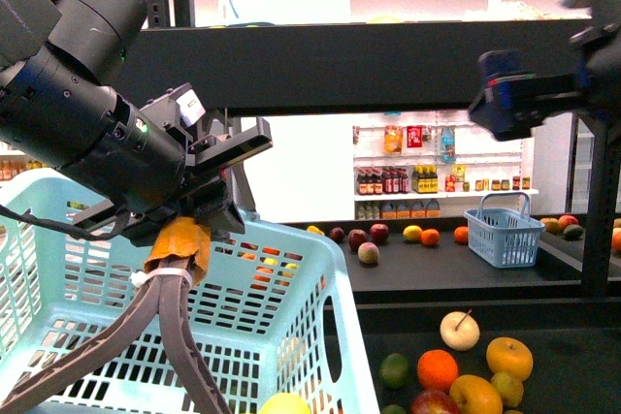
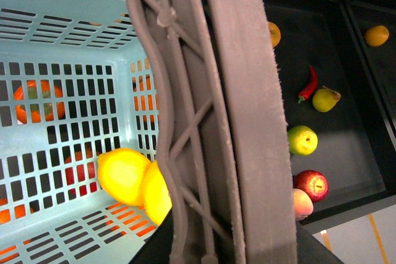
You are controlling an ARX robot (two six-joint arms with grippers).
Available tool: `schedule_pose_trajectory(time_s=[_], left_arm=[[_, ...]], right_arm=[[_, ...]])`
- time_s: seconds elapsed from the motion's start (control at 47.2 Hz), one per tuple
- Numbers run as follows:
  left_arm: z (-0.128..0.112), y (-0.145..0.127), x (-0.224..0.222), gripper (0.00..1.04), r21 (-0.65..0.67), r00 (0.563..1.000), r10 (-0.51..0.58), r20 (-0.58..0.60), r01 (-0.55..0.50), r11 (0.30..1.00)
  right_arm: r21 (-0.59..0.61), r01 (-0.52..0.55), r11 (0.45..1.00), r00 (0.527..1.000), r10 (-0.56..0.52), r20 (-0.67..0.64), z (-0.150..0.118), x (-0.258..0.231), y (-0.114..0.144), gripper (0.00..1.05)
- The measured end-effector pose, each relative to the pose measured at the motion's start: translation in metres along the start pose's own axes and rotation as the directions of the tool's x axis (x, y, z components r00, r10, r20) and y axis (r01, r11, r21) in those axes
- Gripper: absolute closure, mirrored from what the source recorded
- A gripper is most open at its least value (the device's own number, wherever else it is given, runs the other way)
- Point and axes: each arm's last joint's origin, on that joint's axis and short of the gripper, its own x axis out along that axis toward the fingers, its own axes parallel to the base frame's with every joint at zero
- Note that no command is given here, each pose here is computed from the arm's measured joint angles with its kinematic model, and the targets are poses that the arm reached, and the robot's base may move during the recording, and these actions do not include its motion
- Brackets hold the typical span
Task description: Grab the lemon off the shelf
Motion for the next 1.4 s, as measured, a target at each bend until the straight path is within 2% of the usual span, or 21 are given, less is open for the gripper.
schedule_pose_trajectory(time_s=[0.296, 0.317, 0.466, 0.529, 0.677, 0.783, 1.016, 1.058, 1.397], left_arm=[[0.000, 0.000, 0.000, 0.89, 0.000, 1.000, 0.001, 0.000, -0.001, 1.000], [0.000, 0.000, 0.000, 0.89, 0.000, 1.000, 0.001, 0.000, -0.001, 1.000], [0.000, 0.000, 0.000, 0.89, 0.000, 1.000, 0.000, 0.000, 0.000, 1.000], [0.000, 0.000, 0.000, 0.89, 0.000, 1.000, 0.000, 0.000, 0.000, 1.000], [0.000, 0.000, 0.000, 0.89, -0.001, 1.000, 0.002, 0.001, -0.002, 1.000], [0.000, 0.000, 0.000, 0.89, -0.001, 1.000, 0.001, 0.000, -0.001, 1.000], [0.000, 0.001, 0.000, 0.89, -0.001, 1.000, 0.002, -0.001, -0.002, 1.000], [0.000, 0.001, 0.000, 0.89, -0.001, 1.000, 0.002, -0.001, -0.002, 1.000], [0.000, 0.001, 0.001, 0.89, -0.002, 1.000, 0.004, -0.002, -0.004, 1.000]], right_arm=[[0.057, 0.090, 0.994, 0.994, -0.093, 0.056, -0.038, -0.086, -0.008, 0.08], [0.085, 0.143, 0.986, 0.987, -0.148, 0.064, -0.056, -0.123, -0.003, 0.08], [0.138, 0.208, 0.968, 0.973, -0.219, 0.076, -0.075, -0.174, 0.008, 0.09], [0.130, 0.158, 0.979, 0.984, -0.167, 0.063, -0.085, -0.190, 0.007, 0.18], [0.131, 0.161, 0.978, 0.984, -0.169, 0.049, -0.125, -0.216, 0.011, 0.42], [0.130, 0.155, 0.979, 0.983, -0.167, 0.082, -0.132, -0.222, 0.013, 0.59], [0.130, 0.157, 0.979, 0.984, -0.166, 0.061, -0.158, -0.223, 0.017, 0.99], [0.127, 0.157, 0.979, 0.984, -0.166, 0.063, -0.159, -0.224, 0.017, 1.03], [0.130, 0.157, 0.979, 0.983, -0.167, 0.071, -0.175, -0.228, 0.020, 1.02]])
